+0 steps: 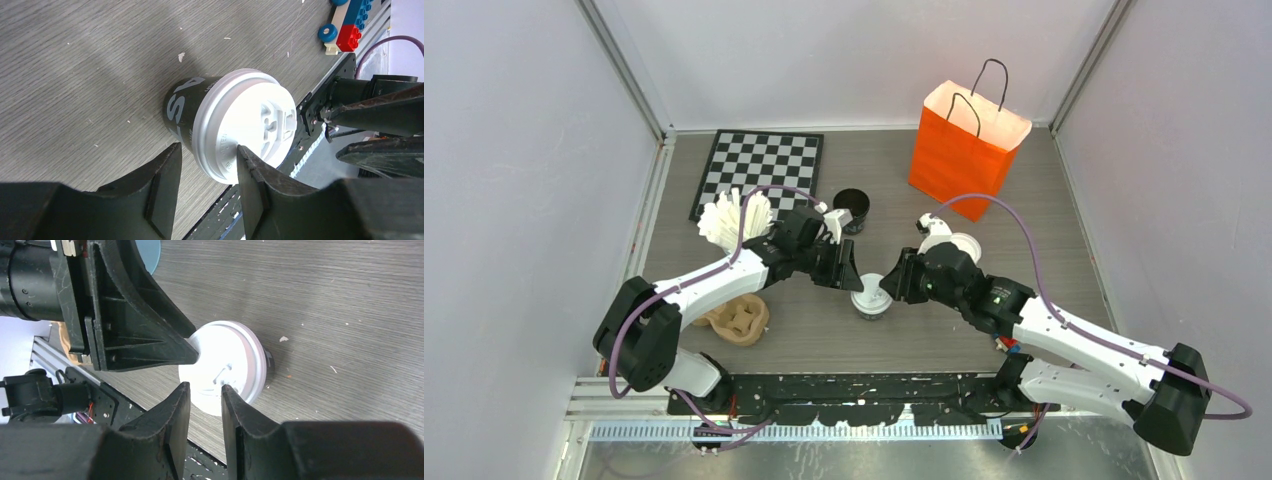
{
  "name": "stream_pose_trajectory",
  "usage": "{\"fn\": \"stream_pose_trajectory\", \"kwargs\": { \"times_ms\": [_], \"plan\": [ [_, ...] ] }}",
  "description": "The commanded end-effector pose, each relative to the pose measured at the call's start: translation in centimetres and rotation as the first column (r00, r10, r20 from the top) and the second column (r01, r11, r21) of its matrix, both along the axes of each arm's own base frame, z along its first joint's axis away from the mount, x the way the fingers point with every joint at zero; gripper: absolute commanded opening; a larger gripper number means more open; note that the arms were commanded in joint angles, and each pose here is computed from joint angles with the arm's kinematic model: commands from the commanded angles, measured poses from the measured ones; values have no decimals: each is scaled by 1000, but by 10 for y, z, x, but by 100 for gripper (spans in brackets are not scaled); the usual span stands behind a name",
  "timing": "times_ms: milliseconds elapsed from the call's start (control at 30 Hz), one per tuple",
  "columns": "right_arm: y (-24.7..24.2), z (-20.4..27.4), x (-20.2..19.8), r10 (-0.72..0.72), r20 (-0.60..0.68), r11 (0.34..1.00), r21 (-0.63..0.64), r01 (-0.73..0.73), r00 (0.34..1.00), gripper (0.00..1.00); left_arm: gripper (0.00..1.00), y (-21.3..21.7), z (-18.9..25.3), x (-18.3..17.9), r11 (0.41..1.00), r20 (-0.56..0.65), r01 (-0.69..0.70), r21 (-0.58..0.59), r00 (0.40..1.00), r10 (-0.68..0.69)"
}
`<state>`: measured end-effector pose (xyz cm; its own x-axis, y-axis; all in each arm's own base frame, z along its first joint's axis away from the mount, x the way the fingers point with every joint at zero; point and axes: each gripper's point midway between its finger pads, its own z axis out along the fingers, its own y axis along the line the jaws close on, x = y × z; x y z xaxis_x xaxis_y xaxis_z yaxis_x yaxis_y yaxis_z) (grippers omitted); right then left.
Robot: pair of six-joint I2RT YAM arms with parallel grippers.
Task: Pack the takeout coffee
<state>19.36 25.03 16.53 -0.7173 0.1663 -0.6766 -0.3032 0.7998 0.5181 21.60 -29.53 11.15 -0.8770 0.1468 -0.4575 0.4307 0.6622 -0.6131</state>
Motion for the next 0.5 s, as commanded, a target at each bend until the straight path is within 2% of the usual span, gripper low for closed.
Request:
{"fn": "stream_pose_trajectory", "kwargs": {
  "times_ms": [0,267,467],
  "plan": [
    [15,17,1,39,29,998,57,-41,999,34,46,-5,13,2,999,38,0,-40,999,2],
    [23,-1,-2,75,-5,996,53,-74,997,29,46,-4,8,1,1000,32,-5,-25,999,6],
    [9,-31,2,4,-34,1000,-9,-4,999,28,46,1,0,1,1000,33,-16,6,999,16]
  ]
}}
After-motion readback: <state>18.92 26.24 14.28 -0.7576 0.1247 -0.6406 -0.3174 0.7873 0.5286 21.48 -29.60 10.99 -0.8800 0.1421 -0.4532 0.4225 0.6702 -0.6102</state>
